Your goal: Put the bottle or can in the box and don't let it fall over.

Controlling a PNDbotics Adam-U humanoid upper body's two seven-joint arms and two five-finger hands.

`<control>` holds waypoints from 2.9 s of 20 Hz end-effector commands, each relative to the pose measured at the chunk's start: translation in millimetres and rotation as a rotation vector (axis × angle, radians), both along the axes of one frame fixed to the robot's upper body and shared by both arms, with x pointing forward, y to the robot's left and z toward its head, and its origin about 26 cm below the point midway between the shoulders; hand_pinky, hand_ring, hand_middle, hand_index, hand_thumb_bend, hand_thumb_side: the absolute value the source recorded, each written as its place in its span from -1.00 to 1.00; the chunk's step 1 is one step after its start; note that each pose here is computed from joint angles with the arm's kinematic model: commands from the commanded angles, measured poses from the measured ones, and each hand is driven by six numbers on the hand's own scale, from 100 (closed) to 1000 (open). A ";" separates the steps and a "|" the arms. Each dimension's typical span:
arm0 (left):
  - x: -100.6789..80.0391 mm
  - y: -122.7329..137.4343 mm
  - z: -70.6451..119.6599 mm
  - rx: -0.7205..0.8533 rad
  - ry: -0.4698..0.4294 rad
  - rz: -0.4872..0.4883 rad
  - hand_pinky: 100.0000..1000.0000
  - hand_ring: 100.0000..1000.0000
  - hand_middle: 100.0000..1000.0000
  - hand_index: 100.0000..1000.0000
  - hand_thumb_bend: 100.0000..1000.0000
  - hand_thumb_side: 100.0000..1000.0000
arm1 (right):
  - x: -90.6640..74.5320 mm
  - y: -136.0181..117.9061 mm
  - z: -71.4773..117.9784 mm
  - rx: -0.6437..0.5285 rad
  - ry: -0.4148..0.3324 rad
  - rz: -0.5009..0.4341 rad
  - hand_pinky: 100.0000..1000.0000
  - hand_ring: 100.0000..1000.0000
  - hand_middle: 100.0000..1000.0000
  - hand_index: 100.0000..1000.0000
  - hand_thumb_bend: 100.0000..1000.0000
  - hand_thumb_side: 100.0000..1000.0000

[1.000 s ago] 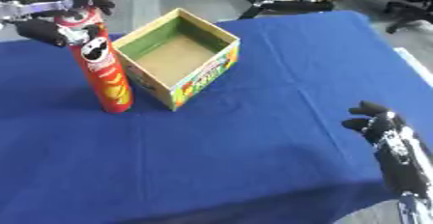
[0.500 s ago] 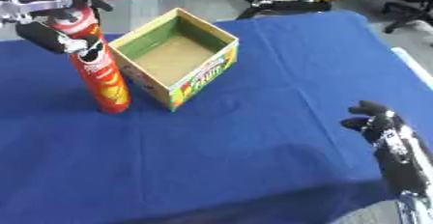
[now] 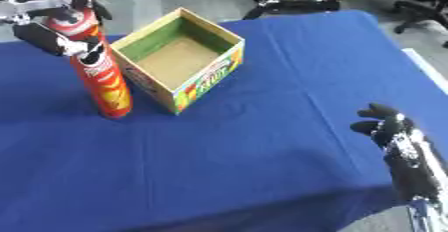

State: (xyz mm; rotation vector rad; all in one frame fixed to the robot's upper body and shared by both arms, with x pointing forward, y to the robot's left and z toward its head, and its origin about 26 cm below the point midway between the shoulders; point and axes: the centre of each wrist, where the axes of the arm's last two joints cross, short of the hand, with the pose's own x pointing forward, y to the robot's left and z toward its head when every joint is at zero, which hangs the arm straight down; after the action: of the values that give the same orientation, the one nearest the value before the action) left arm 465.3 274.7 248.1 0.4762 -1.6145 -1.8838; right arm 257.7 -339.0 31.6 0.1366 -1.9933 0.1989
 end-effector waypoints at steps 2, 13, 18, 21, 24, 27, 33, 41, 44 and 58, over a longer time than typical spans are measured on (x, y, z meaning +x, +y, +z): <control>-3.6 6.4 14.0 0.128 0.003 -0.164 -1.00 -0.58 -0.67 0.46 -1.00 -0.68 | 1.8 -1.2 5.4 -0.006 -0.019 0.004 0.52 0.27 0.37 0.60 -1.00 0.30; -20.0 13.9 73.6 -0.050 -0.143 -0.172 -1.00 -0.60 -0.72 0.45 -1.00 -0.66 | 1.8 -1.8 5.4 -0.004 -0.017 0.002 0.52 0.27 0.37 0.60 -1.00 0.30; -25.7 7.6 95.3 -0.118 -0.236 -0.173 -1.00 -0.60 -0.72 0.45 -1.00 -0.64 | 2.3 -1.2 5.4 -0.003 -0.016 0.007 0.52 0.27 0.37 0.60 -1.00 0.31; -24.8 -0.3 98.4 -0.156 -0.282 -0.169 -1.00 -0.60 -0.72 0.45 -1.00 -0.62 | 3.0 -0.2 5.5 -0.002 -0.015 0.015 0.52 0.27 0.37 0.60 -1.00 0.31; -19.5 -10.7 93.5 -0.203 -0.308 -0.164 -1.00 -0.60 -0.72 0.45 -1.00 -0.60 | 4.5 2.0 5.7 -0.001 -0.015 0.030 0.52 0.27 0.37 0.60 -1.00 0.32; -13.4 -22.1 84.3 -0.232 -0.323 -0.167 -1.00 -0.60 -0.72 0.46 -1.00 -0.59 | 7.8 6.1 7.1 0.002 -0.020 0.054 0.52 0.27 0.37 0.60 -1.00 0.31; -4.2 -33.7 66.0 -0.244 -0.340 -0.159 -1.00 -0.60 -0.72 0.46 -1.00 -0.57 | 18.5 17.9 13.9 0.008 -0.045 0.121 0.53 0.27 0.37 0.60 -1.00 0.30; -2.1 -38.5 49.6 -0.187 -0.371 -0.169 0.80 0.87 0.73 1.00 -1.00 -0.56 | 25.9 25.0 18.6 0.010 -0.058 0.162 0.53 0.27 0.37 0.60 -1.00 0.31; -4.3 -33.4 55.2 -0.164 -0.406 -0.174 0.89 0.98 0.85 1.00 -1.00 -0.25 | 25.5 23.9 18.3 0.009 -0.056 0.156 0.53 0.27 0.37 0.60 -1.00 0.31; -16.9 -16.1 66.9 -0.210 -0.433 -0.206 0.90 1.00 0.95 1.00 -1.00 0.13 | 21.7 19.6 13.9 0.000 -0.044 0.136 0.53 0.26 0.36 0.60 -1.00 0.31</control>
State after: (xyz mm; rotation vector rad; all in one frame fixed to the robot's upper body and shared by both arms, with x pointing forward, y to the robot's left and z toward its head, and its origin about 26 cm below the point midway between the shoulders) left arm 454.6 250.6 295.8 0.6390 -2.1608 -1.8103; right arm 278.3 -315.7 40.0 0.2881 -2.0136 0.2749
